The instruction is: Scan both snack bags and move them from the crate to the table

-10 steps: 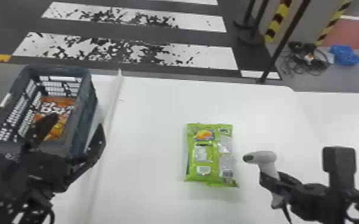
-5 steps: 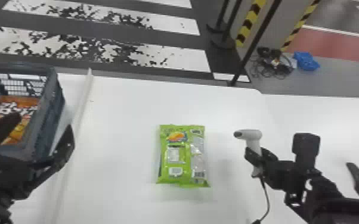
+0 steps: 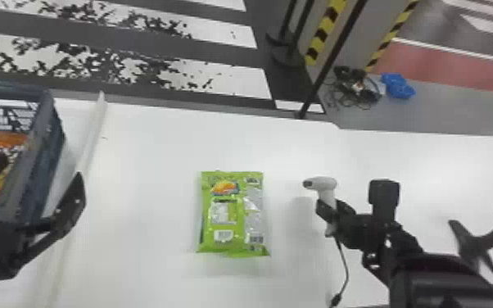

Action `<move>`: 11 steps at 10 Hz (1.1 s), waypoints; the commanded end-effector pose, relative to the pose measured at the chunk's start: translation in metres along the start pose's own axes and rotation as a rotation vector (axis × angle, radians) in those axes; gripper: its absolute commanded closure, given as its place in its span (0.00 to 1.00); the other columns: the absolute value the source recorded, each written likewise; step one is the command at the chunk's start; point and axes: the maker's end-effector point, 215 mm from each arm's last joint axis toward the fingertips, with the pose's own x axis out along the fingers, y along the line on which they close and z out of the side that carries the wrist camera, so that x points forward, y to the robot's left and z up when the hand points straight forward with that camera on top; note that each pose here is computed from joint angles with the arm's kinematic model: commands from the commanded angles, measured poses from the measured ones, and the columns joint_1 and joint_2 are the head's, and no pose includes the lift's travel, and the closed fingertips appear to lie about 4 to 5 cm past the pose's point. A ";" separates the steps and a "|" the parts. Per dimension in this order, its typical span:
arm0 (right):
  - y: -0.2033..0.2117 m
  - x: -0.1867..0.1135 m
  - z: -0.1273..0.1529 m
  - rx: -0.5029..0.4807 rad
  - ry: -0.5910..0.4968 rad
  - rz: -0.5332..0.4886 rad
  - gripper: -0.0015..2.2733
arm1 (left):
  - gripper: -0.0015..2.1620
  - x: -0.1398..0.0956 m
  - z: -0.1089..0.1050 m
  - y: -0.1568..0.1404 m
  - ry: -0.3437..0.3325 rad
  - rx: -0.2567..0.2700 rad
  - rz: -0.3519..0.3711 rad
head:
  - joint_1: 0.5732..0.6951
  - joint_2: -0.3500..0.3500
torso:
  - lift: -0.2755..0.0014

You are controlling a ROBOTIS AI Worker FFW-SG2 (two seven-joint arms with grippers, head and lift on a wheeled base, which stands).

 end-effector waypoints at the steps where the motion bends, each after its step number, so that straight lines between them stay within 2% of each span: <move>1: -0.002 0.011 -0.009 -0.018 0.024 0.000 0.99 | 0.04 -0.001 0.002 -0.001 -0.004 0.000 -0.001 | 1.00 0.07 | 0.68; 3: 0.001 0.020 -0.019 -0.027 0.045 -0.001 0.98 | 0.04 -0.004 0.003 -0.003 -0.004 -0.001 -0.006 | 1.00 0.06 | 0.68; 4: 0.005 0.021 -0.022 -0.030 0.046 0.006 0.91 | 0.04 -0.005 0.004 -0.004 -0.006 -0.002 -0.007 | 1.00 0.06 | 0.68; 5: 0.005 0.021 -0.022 -0.034 0.039 -0.003 0.62 | 0.04 -0.006 0.004 -0.004 -0.006 -0.003 -0.006 | 1.00 0.06 | 0.68; 6: 0.007 0.021 -0.023 -0.032 0.039 0.000 0.13 | 0.04 -0.008 0.006 -0.004 -0.009 -0.003 -0.005 | 1.00 0.07 | 0.68; 7: 0.004 0.019 -0.025 -0.030 0.040 -0.015 0.00 | 0.04 -0.008 0.007 -0.004 -0.012 -0.002 -0.006 | 1.00 0.07 | 0.68; 9: 0.001 -0.004 -0.010 -0.024 -0.006 -0.020 0.01 | 0.04 -0.009 0.008 -0.003 -0.011 -0.002 -0.005 | 1.00 0.06 | 0.68; 11: 0.013 -0.037 0.010 0.035 -0.058 0.039 0.03 | 0.04 -0.009 0.009 -0.003 -0.012 0.000 -0.005 | 1.00 0.06 | 0.68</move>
